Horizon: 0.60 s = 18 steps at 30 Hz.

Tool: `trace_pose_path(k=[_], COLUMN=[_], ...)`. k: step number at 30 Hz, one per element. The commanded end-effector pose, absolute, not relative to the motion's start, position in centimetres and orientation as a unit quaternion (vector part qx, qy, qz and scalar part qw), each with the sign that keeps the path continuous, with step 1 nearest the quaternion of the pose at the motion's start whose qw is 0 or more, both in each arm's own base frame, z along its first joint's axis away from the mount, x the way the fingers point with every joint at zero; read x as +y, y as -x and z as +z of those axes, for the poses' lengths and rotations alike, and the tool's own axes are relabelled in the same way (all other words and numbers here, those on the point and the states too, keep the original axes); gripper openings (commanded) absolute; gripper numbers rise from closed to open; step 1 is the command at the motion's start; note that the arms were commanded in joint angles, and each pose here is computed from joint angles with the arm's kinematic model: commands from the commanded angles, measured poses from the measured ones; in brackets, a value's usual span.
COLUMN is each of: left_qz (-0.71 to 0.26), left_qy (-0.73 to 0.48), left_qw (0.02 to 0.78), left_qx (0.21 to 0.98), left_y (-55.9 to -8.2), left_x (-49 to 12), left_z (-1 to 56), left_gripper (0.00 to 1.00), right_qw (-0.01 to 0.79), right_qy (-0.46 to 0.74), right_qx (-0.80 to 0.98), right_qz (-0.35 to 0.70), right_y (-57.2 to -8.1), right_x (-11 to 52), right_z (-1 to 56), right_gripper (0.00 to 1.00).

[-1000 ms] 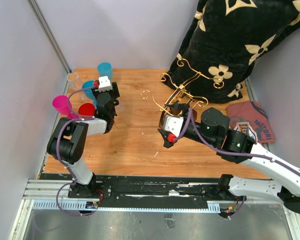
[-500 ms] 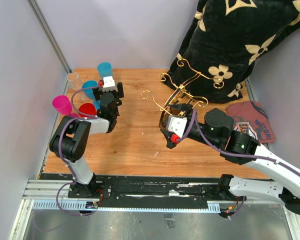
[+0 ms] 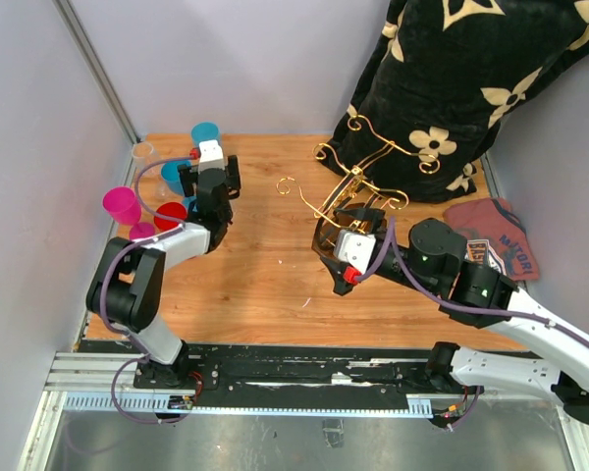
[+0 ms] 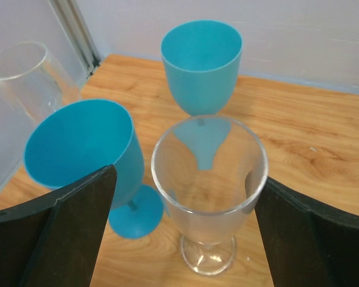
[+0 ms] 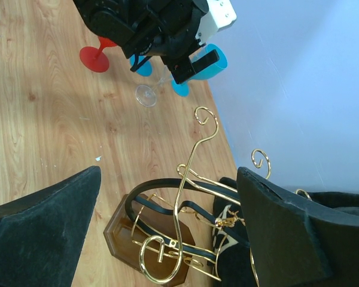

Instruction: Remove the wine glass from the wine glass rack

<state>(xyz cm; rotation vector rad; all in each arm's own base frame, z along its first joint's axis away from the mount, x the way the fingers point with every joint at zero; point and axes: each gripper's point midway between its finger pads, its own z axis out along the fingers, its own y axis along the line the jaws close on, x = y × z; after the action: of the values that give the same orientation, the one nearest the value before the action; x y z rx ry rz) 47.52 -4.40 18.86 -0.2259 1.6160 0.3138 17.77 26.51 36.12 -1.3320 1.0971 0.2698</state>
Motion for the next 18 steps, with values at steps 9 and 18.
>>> trace_pose_path(k=[9,18], left_qz=[0.057,-0.018], left_qy=[0.155,0.116], left_qw=[0.613,0.609], left_qx=[0.773,0.785], left_y=[-43.5,-40.0], left_x=[-5.5,-8.4], left_z=[22.7,27.7], left_gripper=[1.00,1.00], right_qw=[0.648,0.574], right_qy=[0.526,0.323], right_qx=[0.534,0.746], right_qz=[0.133,0.096], right_y=[-18.0,-24.5], right_x=[24.6,18.7], right_z=[36.1,34.3], right_gripper=[0.95,0.96])
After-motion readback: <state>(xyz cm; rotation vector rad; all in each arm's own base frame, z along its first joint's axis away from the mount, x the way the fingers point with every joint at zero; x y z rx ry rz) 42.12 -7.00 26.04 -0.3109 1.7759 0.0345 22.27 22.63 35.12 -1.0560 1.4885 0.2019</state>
